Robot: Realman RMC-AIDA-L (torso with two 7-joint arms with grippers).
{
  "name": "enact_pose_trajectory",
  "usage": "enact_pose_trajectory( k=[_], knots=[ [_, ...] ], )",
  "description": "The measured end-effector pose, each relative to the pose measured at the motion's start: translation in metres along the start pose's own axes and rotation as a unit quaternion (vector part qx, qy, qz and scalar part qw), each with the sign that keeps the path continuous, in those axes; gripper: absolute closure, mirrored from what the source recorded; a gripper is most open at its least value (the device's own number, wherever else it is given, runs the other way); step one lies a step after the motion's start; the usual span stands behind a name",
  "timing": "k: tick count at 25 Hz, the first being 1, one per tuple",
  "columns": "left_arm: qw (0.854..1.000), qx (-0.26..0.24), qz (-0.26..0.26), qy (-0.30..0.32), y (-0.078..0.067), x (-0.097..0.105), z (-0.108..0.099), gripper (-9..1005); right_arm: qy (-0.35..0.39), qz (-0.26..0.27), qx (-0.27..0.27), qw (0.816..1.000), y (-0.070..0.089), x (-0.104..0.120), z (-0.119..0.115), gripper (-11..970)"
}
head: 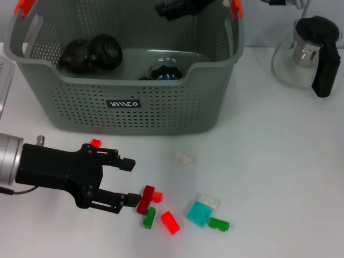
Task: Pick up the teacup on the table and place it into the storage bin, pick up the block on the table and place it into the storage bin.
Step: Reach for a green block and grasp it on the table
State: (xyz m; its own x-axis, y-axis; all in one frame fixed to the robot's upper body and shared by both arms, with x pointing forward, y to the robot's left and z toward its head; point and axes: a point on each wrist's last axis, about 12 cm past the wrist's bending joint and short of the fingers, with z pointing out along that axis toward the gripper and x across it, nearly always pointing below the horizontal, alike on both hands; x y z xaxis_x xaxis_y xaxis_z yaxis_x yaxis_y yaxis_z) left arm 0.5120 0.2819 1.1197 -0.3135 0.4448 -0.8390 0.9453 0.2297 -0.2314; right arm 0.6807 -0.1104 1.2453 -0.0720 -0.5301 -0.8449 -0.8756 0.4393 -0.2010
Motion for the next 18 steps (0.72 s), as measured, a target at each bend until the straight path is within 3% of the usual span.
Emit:
enact_pose_trajectory(
  k=[4, 6, 11, 18],
  knots=[
    [1.000, 0.004, 0.001, 0.000, 0.000, -0.001, 0.000, 210, -0.018, -0.008, -0.016, 1.000, 0.006, -0.005, -0.010, 175],
    [1.000, 0.007, 0.002, 0.002, -0.001, -0.002, 0.001, 210, -0.030, -0.014, -0.038, 0.999, 0.013, -0.007, -0.021, 9],
    [1.000, 0.007, 0.006, 0.007, 0.000, -0.001, -0.001, 210, -0.035, -0.022, -0.108, 0.993, 0.035, 0.004, -0.052, 11],
    [1.000, 0.001, 0.009, 0.007, 0.000, 0.001, -0.003, 211, 0.031, -0.019, -0.190, 0.981, 0.078, 0.034, -0.096, 16]
  ],
)
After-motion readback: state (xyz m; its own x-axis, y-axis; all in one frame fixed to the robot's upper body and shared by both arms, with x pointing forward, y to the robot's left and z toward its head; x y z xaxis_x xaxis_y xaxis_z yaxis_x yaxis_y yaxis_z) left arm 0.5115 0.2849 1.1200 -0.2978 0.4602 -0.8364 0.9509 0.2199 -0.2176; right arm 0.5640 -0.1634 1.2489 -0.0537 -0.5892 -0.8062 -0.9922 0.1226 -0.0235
